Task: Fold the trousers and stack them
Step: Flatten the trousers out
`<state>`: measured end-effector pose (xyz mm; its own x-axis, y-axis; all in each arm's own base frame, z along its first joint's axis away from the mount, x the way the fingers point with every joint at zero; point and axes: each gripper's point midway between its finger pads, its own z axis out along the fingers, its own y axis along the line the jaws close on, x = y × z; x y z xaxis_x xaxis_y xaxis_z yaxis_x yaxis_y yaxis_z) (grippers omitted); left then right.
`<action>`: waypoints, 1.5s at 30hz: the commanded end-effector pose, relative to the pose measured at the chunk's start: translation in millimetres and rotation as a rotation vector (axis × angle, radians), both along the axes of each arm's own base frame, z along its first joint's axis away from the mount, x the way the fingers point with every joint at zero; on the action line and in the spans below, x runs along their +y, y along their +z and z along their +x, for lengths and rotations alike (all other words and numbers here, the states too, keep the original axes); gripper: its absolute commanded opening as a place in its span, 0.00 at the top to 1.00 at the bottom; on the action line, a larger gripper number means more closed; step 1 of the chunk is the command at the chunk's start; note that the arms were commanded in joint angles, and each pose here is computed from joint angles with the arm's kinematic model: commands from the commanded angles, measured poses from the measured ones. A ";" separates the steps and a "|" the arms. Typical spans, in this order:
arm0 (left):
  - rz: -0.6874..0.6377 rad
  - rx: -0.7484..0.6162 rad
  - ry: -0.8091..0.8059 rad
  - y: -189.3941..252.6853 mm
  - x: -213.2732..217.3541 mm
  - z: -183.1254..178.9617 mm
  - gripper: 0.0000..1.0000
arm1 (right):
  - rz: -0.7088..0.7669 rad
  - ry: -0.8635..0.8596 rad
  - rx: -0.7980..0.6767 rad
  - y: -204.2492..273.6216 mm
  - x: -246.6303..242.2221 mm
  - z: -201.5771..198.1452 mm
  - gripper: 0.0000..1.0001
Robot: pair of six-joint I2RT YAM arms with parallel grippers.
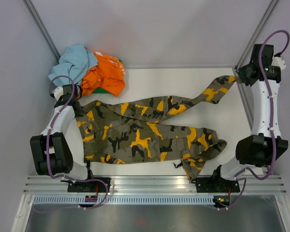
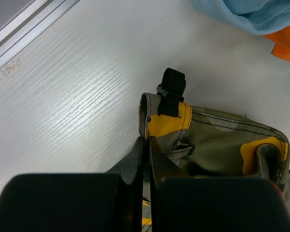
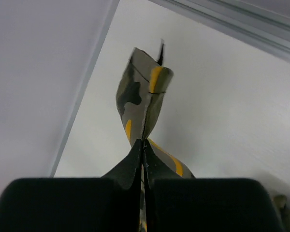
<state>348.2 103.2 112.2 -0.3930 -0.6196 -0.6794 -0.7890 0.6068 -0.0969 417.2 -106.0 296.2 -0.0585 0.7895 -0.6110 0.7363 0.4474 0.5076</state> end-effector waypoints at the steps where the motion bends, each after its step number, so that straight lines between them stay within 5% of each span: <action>1: 0.047 -0.030 -0.037 17.3 9.6 17.2 0.98 | 0.116 -0.141 -0.032 52.2 3.5 -28.5 1.00; 6: 0.054 -0.032 -0.057 24.3 9.3 19.5 0.98 | 0.037 -0.198 0.049 57.6 -0.9 -84.8 1.00; 10: 0.067 -0.022 -0.078 29.5 9.2 16.2 0.98 | -0.114 -0.179 -0.065 72.1 -8.9 -120.0 1.00; 11: 0.068 -0.019 -0.086 28.9 8.8 15.7 0.98 | -0.160 -0.168 -0.198 97.3 -10.2 -119.1 1.00; 19: 0.029 0.073 -0.096 -0.2 0.7 -11.9 0.98 | -0.089 0.053 0.352 -38.2 -6.7 -52.5 1.00; 24: 0.056 0.060 -0.123 0.7 0.1 -26.1 0.98 | -0.014 -0.009 0.147 0.4 0.3 -29.3 1.00; 28: 0.062 0.040 -0.193 5.1 -3.7 -15.3 0.98 | -0.039 -0.159 0.010 22.5 -12.0 -54.8 1.00; 32: 0.030 0.032 -0.223 0.2 -9.4 -2.8 0.98 | -0.127 -0.185 0.217 -56.3 -30.5 -68.8 1.00; 37: 0.009 0.031 -0.231 -3.6 -13.0 2.3 0.98 | -0.052 0.041 0.484 -162.2 -20.5 -39.6 1.00; 40: 0.015 0.014 -0.238 6.6 -14.7 -1.0 0.98 | 0.004 0.192 0.510 -197.0 -5.3 -17.3 1.00; 42: 0.015 0.003 -0.248 11.1 -17.1 -3.1 0.98 | 0.053 0.263 0.458 -193.1 9.8 -10.1 0.94; 45: 0.006 -0.017 -0.265 15.5 -22.9 -7.5 0.97 | 0.055 0.339 0.330 -163.1 26.9 -1.6 0.63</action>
